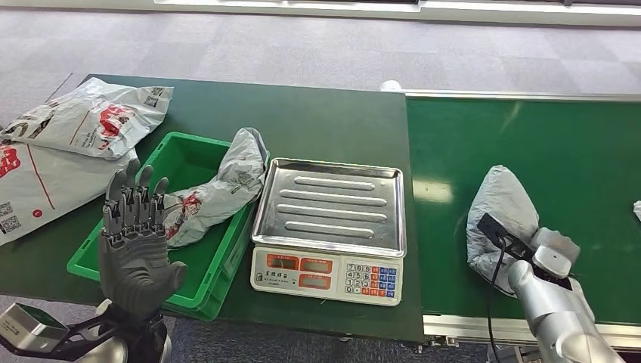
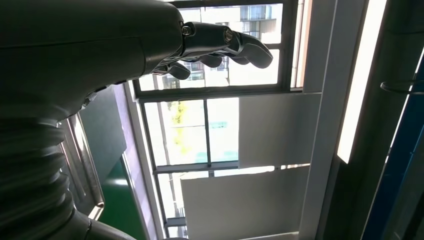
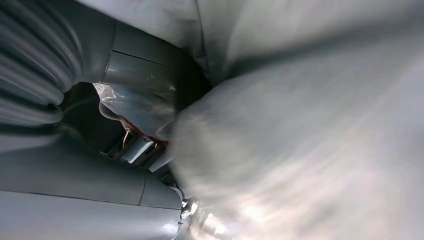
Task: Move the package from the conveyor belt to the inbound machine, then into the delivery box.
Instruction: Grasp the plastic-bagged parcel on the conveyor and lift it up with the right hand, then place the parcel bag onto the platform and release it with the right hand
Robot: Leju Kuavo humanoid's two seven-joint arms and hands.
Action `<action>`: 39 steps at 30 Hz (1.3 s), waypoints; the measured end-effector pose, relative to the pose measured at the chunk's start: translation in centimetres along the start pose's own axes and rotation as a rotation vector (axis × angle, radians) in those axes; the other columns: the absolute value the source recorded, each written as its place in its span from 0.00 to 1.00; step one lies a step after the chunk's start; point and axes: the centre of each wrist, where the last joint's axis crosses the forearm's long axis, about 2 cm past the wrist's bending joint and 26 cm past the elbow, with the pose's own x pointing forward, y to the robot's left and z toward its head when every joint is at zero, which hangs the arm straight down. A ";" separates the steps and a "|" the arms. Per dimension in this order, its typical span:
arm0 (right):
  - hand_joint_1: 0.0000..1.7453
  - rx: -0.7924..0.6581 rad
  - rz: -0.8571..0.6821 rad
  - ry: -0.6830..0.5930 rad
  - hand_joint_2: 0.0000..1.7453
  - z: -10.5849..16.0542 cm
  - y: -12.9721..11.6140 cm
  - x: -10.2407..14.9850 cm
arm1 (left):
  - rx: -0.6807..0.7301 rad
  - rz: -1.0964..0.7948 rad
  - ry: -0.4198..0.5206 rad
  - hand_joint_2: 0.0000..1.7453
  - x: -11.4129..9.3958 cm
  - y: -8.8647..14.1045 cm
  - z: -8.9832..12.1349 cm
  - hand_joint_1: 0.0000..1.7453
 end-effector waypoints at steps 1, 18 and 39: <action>1.00 -0.118 -0.011 -0.008 1.00 0.7 0.2 0.3 | 0.006 -0.001 -0.003 1.00 0.3 0.0 0.0 0.00; 1.00 -1.329 -0.277 -0.226 1.00 4.6 -21.7 -5.7 | 0.018 0.070 -0.018 1.00 -1.1 -0.4 -1.4 0.00; 1.00 -0.687 -0.282 -1.108 1.00 16.2 -16.9 22.4 | -0.033 0.106 -0.034 1.00 -2.6 -0.1 -1.8 0.00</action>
